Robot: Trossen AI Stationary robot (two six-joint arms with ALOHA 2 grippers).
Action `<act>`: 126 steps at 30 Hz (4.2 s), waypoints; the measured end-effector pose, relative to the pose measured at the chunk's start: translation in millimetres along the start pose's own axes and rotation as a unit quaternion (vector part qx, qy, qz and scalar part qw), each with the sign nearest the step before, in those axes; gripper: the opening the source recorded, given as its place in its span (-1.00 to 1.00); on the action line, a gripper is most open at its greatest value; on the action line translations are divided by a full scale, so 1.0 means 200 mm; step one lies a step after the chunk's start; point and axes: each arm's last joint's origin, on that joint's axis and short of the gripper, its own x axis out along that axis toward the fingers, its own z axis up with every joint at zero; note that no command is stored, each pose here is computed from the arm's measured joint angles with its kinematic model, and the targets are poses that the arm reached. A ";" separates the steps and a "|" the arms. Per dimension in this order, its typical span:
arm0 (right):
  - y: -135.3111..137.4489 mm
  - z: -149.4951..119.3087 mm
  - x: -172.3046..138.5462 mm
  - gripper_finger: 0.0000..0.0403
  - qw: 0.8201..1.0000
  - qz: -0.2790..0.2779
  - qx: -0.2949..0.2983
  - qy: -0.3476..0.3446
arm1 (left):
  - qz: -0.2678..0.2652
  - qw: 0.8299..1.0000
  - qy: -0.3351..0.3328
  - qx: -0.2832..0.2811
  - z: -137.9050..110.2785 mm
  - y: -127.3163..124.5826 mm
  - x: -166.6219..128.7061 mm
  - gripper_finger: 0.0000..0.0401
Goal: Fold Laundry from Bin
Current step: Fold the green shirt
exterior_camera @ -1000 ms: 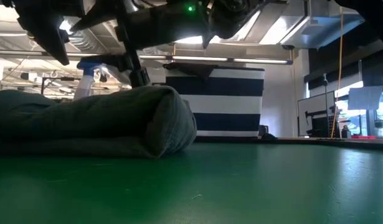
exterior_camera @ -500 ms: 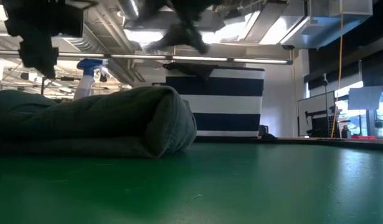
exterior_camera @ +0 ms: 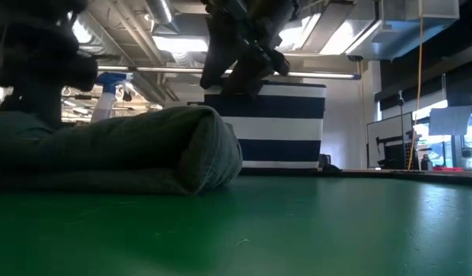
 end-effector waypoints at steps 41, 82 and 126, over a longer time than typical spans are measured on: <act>0.00 0.00 0.00 0.06 0.999 -0.008 0.038 -0.011 | 0.013 0.984 -0.057 0.166 0.06 -0.04 -0.09 -0.99; 0.14 -0.08 0.43 0.06 0.995 0.076 -0.030 -0.053 | -0.019 0.970 -0.085 0.225 0.03 -0.05 0.00 -0.36; -0.18 -0.17 0.62 0.06 0.994 -0.021 -0.101 -0.039 | -0.013 0.983 -0.066 0.170 -0.19 0.20 0.20 -0.36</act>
